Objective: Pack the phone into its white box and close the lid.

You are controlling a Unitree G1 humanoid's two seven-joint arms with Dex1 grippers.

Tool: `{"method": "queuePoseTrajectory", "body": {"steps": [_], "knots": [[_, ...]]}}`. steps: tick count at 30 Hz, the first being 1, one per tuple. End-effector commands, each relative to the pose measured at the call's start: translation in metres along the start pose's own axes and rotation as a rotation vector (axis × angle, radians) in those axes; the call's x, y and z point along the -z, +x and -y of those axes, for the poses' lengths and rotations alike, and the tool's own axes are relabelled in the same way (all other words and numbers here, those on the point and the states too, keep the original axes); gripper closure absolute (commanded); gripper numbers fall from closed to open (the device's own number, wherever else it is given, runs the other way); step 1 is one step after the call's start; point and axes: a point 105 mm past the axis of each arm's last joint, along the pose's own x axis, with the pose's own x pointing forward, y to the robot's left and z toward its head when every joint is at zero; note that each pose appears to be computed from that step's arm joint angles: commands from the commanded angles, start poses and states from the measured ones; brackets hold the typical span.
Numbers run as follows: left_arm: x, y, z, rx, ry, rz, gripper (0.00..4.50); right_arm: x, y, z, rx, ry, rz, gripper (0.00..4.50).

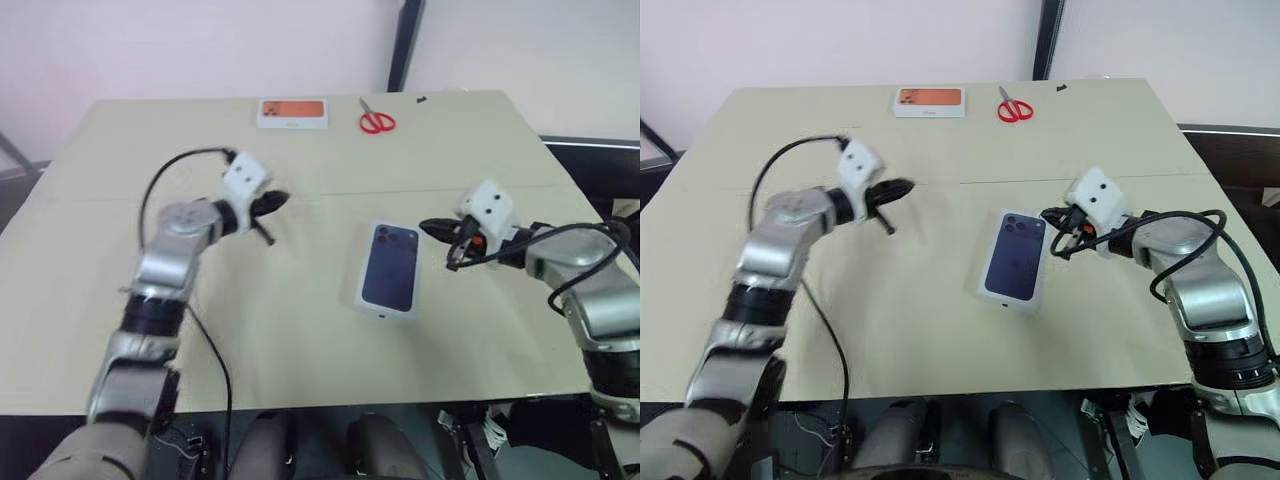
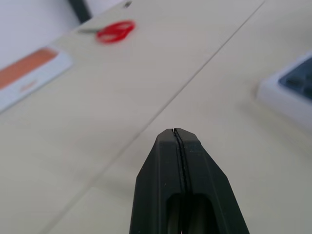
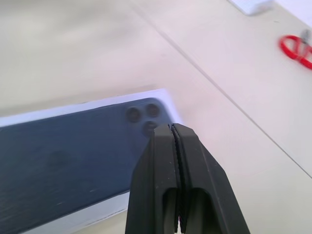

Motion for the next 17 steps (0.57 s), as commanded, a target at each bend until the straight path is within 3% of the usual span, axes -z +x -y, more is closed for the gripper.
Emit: {"method": "queuePoseTrajectory", "body": {"steps": [1, 7, 17], "knots": [[-0.011, -0.034, -0.004, -0.046, 0.009, 0.043, 4.5, -0.008, -0.005, 0.01, -0.006, 0.042, 0.07, 4.44], [0.018, -0.069, -0.007, -0.139, -0.059, -0.034, 4.5, 0.009, -0.002, 0.013, -0.05, 0.096, 0.052, 4.44], [0.023, -0.076, -0.001, -0.178, -0.1, -0.036, 4.5, 0.015, 0.003, 0.013, -0.082, 0.112, 0.047, 4.44]]}}
